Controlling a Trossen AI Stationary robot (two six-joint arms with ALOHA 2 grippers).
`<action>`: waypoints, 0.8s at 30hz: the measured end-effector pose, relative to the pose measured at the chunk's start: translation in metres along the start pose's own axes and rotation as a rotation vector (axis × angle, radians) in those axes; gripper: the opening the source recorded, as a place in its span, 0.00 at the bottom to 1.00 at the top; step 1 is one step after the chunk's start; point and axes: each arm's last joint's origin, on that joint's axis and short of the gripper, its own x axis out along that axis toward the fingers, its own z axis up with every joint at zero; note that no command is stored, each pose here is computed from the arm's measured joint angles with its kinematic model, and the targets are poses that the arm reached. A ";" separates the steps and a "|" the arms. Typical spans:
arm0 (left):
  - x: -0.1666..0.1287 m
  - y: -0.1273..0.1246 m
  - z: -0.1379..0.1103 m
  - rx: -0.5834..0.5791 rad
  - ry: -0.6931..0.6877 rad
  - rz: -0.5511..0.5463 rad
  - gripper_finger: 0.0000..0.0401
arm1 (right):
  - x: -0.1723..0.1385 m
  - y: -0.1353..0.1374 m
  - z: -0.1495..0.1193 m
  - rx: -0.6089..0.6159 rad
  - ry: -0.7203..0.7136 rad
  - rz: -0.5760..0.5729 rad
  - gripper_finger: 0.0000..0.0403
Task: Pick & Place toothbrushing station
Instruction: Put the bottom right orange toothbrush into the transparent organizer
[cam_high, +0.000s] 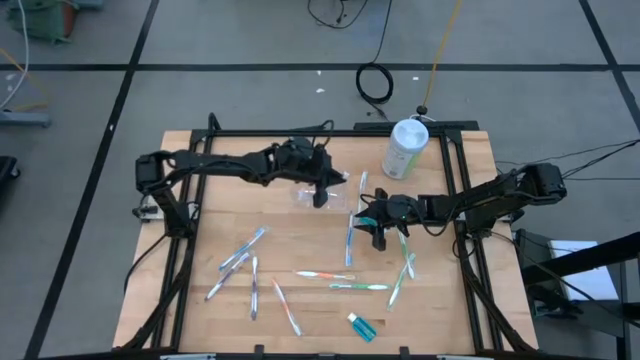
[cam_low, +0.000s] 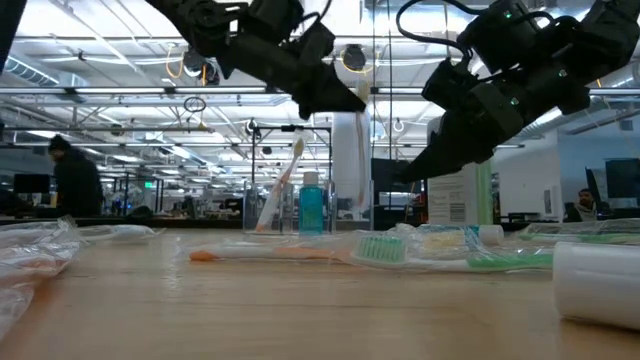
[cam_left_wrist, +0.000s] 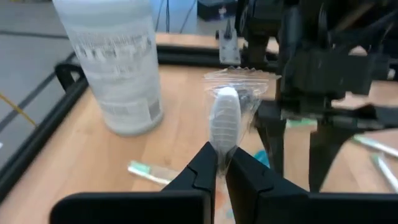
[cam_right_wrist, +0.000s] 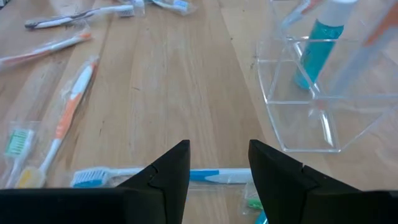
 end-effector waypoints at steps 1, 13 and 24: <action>-0.001 0.000 0.002 0.005 -0.016 0.002 0.03 | 0.000 0.000 0.000 0.000 0.000 0.000 0.39; -0.002 0.003 -0.014 -0.024 0.149 0.117 0.15 | 0.000 0.000 0.000 0.000 -0.004 0.001 0.38; -0.002 0.002 -0.013 0.057 0.149 0.130 0.33 | 0.000 0.000 0.000 0.000 -0.004 0.001 0.38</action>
